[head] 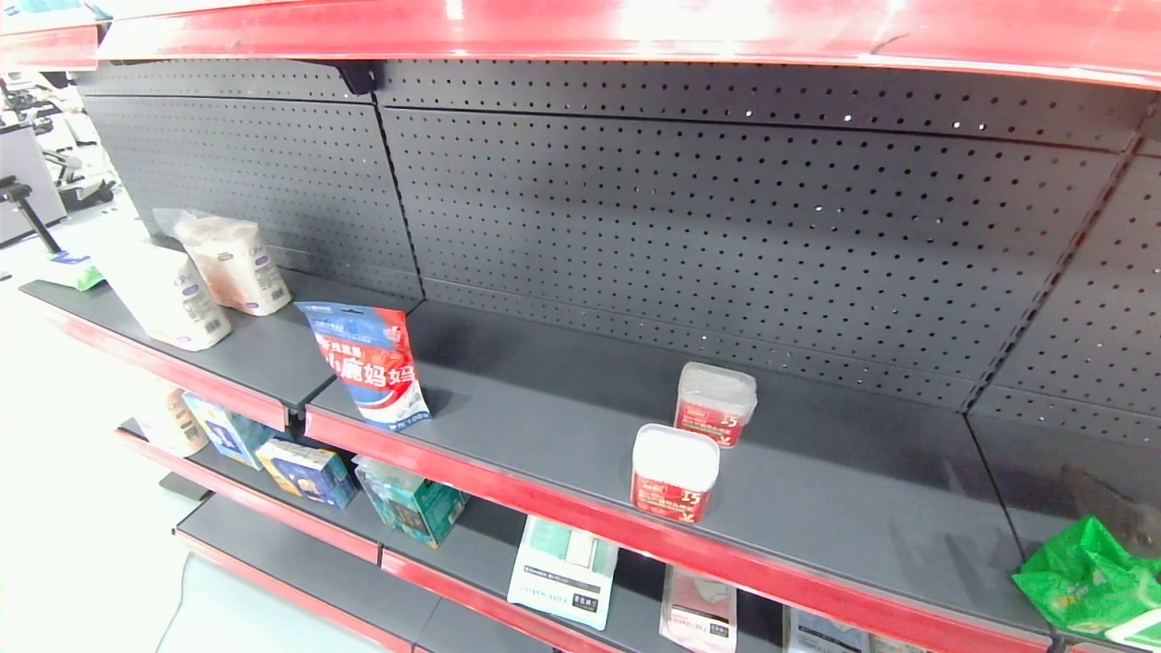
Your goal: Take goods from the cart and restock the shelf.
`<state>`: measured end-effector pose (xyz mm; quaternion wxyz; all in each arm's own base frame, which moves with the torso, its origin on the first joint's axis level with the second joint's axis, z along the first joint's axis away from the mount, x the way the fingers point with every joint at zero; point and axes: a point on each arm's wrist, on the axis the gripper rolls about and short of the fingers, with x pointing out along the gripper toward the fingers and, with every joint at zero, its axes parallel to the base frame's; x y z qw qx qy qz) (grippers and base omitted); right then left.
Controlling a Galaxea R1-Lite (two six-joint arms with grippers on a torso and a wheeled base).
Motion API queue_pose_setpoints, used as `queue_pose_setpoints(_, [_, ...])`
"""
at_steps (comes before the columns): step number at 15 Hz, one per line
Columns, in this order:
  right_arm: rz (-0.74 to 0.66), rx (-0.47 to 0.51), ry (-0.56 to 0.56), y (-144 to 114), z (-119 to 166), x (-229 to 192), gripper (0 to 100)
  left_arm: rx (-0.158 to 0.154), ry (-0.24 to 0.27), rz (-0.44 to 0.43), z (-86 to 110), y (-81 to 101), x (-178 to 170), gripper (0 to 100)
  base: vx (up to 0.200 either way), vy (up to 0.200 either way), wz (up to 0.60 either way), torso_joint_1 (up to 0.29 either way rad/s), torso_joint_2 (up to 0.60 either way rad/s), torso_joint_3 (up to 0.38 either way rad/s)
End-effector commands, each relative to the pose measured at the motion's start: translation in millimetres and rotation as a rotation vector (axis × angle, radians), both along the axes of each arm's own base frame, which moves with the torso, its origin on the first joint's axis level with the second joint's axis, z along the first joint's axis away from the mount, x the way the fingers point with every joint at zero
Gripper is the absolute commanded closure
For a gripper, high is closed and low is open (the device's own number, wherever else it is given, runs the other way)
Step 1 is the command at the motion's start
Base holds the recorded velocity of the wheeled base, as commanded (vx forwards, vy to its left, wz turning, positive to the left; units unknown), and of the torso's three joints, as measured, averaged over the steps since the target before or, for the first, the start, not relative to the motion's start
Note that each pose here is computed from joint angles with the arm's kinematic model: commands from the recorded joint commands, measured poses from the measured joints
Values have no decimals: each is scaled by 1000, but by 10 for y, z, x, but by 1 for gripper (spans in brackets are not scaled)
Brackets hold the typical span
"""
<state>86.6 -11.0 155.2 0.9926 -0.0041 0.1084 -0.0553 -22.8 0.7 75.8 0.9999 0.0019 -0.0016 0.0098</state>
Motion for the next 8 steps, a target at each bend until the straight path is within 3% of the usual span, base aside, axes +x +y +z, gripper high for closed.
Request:
queue_pose_setpoints(1, [-31, 10, -123, 96, -161, -766, 0, 1, 0, 2, 0, 0, 0, 0, 0, 0, 0, 0, 0, 0])
queue_pose_setpoints(4, [-21, -4, -204, 140, -545, -1070, 0, -1, 0, 0, 0, 0, 0, 0, 0, 0, 0, 0, 0, 0])
queue_pose_setpoints(6, [-42, -6, -222, 127, -675, -1014, 0, 1, 0, 0, 0, 0, 0, 0, 0, 0, 0, 0, 0, 0])
queue_pose_setpoints(8, [8, -13, -122, 138, -772, -1018, 0, 1, 0, 0, 0, 0, 0, 0, 0, 0, 0, 0, 0, 0])
